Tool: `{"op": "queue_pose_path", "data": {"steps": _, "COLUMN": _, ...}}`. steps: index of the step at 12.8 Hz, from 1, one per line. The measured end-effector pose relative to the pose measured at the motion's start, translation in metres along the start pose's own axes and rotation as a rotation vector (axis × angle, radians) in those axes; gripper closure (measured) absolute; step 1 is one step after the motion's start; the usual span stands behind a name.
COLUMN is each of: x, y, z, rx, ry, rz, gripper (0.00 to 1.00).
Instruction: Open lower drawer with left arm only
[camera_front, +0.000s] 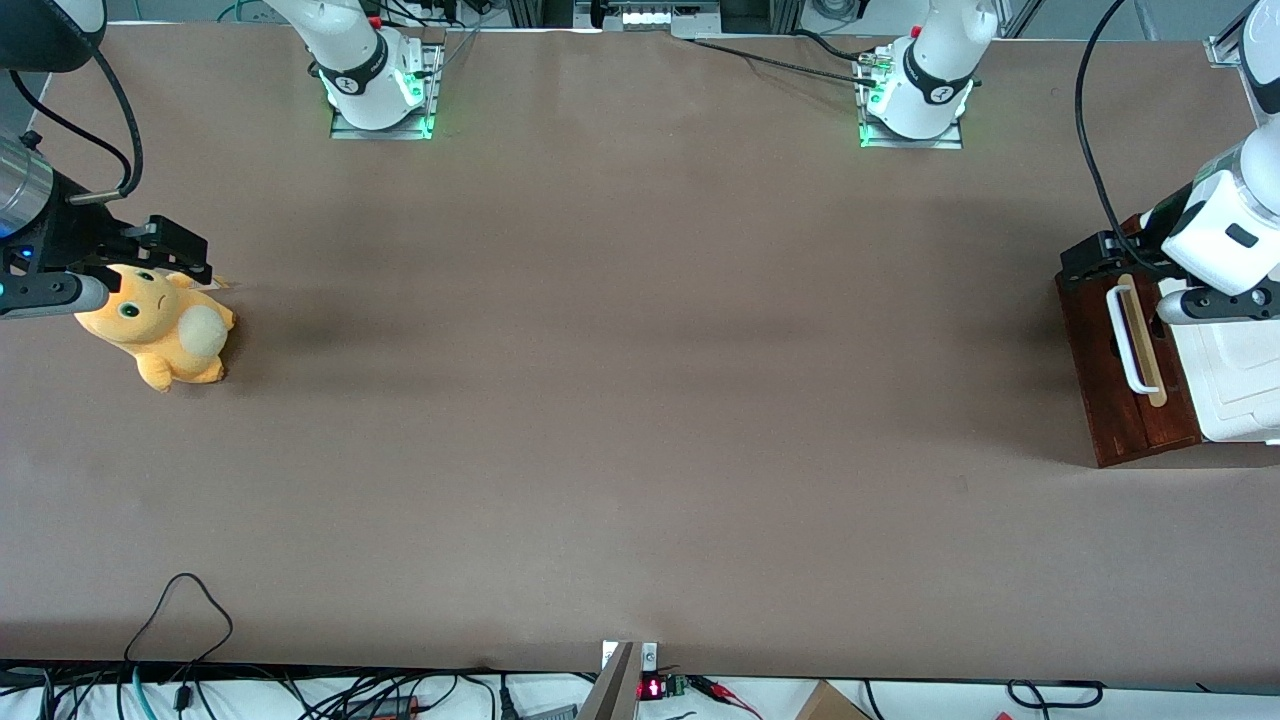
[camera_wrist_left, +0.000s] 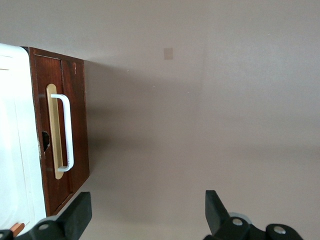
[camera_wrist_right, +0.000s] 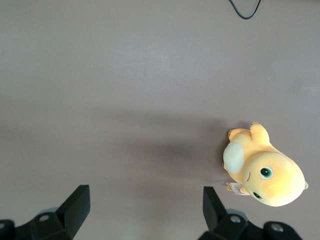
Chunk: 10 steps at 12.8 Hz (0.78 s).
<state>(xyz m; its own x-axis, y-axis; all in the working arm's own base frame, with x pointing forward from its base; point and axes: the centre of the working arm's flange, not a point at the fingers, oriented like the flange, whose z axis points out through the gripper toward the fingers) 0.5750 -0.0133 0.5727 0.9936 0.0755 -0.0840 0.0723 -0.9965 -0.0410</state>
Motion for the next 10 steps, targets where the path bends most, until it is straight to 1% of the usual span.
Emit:
{"op": "queue_pose_path", "data": {"steps": 3, "x": -0.0016, "y": -0.0002, "z": 0.0011, "rx": 0.002, "ry": -0.015, "rz": 0.0, "gripper": 0.0}}
{"op": "queue_pose_path", "data": {"steps": 8, "x": -0.0015, "y": -0.0003, "z": -0.0005, "rx": 0.002, "ry": -0.015, "rz": 0.0, "gripper": 0.0}}
{"op": "queue_pose_path", "data": {"steps": 10, "x": -0.0022, "y": -0.0004, "z": 0.0012, "rx": 0.003, "ry": -0.03, "rz": 0.0, "gripper": 0.0}}
